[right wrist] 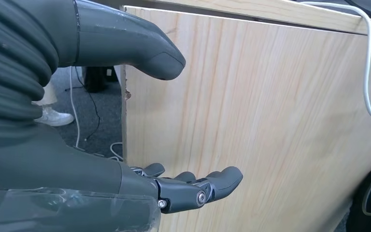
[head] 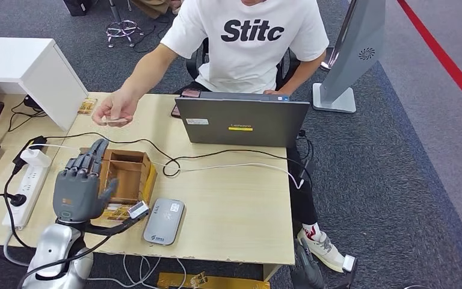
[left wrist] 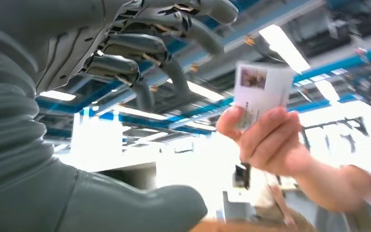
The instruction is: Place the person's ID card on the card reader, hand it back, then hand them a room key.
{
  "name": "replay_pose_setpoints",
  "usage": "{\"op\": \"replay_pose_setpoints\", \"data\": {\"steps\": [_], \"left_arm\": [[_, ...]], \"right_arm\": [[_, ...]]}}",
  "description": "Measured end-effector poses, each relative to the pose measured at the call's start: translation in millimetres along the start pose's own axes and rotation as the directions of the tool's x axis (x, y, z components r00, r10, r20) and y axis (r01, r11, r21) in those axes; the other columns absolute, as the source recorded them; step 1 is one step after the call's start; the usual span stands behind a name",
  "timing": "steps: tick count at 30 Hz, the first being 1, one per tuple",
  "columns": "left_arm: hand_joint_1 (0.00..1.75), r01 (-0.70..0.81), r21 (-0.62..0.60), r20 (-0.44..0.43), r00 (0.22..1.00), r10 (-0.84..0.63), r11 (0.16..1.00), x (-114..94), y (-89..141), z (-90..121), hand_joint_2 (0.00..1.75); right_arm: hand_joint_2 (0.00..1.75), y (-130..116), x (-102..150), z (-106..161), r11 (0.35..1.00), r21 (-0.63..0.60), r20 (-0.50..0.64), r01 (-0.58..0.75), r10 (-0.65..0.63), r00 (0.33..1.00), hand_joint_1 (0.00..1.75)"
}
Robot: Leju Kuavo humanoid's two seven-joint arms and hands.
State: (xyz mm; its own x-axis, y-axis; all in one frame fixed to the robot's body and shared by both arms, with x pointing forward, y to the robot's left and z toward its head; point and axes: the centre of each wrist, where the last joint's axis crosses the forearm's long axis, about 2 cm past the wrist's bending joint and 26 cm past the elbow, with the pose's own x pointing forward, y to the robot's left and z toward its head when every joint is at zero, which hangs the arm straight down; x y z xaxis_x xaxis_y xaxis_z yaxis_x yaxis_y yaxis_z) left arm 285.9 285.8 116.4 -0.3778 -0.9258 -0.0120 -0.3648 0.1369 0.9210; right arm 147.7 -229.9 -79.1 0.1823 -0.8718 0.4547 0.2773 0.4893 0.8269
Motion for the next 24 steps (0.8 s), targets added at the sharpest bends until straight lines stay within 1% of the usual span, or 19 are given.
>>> {"op": "replay_pose_setpoints", "data": {"steps": [3,6,9,13,17,24], "left_arm": [[0.00,-0.022,-0.089,0.051,0.998,0.027,0.996,17,-10,14,1.75],[0.00,-0.046,-0.152,0.088,0.994,0.060,0.987,34,-17,27,1.75],[0.00,-0.071,-0.229,0.110,0.989,0.098,0.971,45,-24,38,1.75],[0.00,-0.082,-0.337,0.121,0.984,0.130,0.938,60,-38,57,1.75],[0.00,-0.083,-0.381,0.134,0.981,0.144,0.921,67,-45,66,1.75],[0.00,-0.094,-0.422,0.110,0.982,0.154,0.902,67,-55,76,1.75]], "right_arm": [[1.75,0,0,0,1.000,0.003,0.006,0.004,-0.004,1.000,0.00],[1.75,0,0,1,1.000,0.005,0.009,0.006,-0.006,1.000,0.00],[1.75,0,0,1,1.000,0.006,0.012,0.008,-0.008,1.000,0.00],[1.75,-1,0,1,1.000,0.006,0.018,0.015,-0.016,1.000,0.00],[1.75,-1,0,1,1.000,0.006,0.020,0.017,-0.017,1.000,0.00],[1.75,-1,1,1,1.000,0.006,0.020,0.017,-0.017,1.000,0.00]]}}
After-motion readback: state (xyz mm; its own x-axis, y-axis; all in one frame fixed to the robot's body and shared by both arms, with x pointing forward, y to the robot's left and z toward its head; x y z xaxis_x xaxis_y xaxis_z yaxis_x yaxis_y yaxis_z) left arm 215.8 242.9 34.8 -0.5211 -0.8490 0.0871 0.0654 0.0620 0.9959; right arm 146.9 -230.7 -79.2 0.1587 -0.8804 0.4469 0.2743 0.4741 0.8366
